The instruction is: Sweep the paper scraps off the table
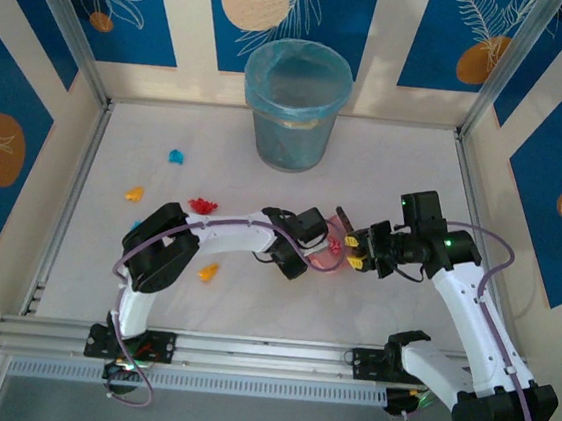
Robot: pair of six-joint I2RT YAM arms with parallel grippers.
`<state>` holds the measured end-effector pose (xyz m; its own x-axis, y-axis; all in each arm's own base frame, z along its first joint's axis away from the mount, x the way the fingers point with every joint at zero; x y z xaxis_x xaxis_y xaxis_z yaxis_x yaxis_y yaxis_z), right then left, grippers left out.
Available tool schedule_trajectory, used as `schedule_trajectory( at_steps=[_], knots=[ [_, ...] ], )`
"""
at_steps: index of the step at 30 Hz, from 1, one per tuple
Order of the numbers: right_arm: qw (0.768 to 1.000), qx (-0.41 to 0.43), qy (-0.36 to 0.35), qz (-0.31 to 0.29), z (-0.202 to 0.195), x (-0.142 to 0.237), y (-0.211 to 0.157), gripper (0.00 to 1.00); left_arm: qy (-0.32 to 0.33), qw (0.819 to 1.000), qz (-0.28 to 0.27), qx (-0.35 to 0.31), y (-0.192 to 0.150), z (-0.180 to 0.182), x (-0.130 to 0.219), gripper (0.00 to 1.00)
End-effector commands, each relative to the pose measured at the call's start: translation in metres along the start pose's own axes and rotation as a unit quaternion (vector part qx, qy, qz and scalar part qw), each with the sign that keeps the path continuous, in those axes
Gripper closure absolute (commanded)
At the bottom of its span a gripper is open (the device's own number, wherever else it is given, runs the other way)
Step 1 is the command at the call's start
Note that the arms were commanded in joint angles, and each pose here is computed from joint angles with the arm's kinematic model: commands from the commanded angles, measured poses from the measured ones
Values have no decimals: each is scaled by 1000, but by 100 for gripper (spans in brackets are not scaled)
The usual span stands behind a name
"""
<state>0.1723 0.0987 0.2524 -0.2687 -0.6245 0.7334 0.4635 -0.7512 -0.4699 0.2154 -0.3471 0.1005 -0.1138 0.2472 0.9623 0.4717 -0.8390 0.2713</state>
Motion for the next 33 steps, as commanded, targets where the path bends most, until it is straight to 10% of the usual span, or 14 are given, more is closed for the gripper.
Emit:
schedule_trajectory(
  at_steps=[1, 33],
  knots=[
    [1000, 12, 0, 4, 1, 12, -7, 100, 19, 1000, 20, 7, -13, 0, 1, 100],
    [986, -22, 33, -164, -33, 56, 24, 100, 62, 992, -105, 29, -9, 4, 92, 100]
  ],
)
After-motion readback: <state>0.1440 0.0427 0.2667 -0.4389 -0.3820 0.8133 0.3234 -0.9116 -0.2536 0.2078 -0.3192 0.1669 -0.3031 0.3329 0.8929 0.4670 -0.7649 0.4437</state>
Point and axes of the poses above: each hand's point on the last joint's axis, 136 mm out from that joint toward the fingers, its own x axis back along the fingers, its own z axis along the line the jaws close on, y = z × x, the point moved 7 cm from there along x, back along the fingers, and after that the axes turned 8 degrees about -x, right-handed, at the moved point
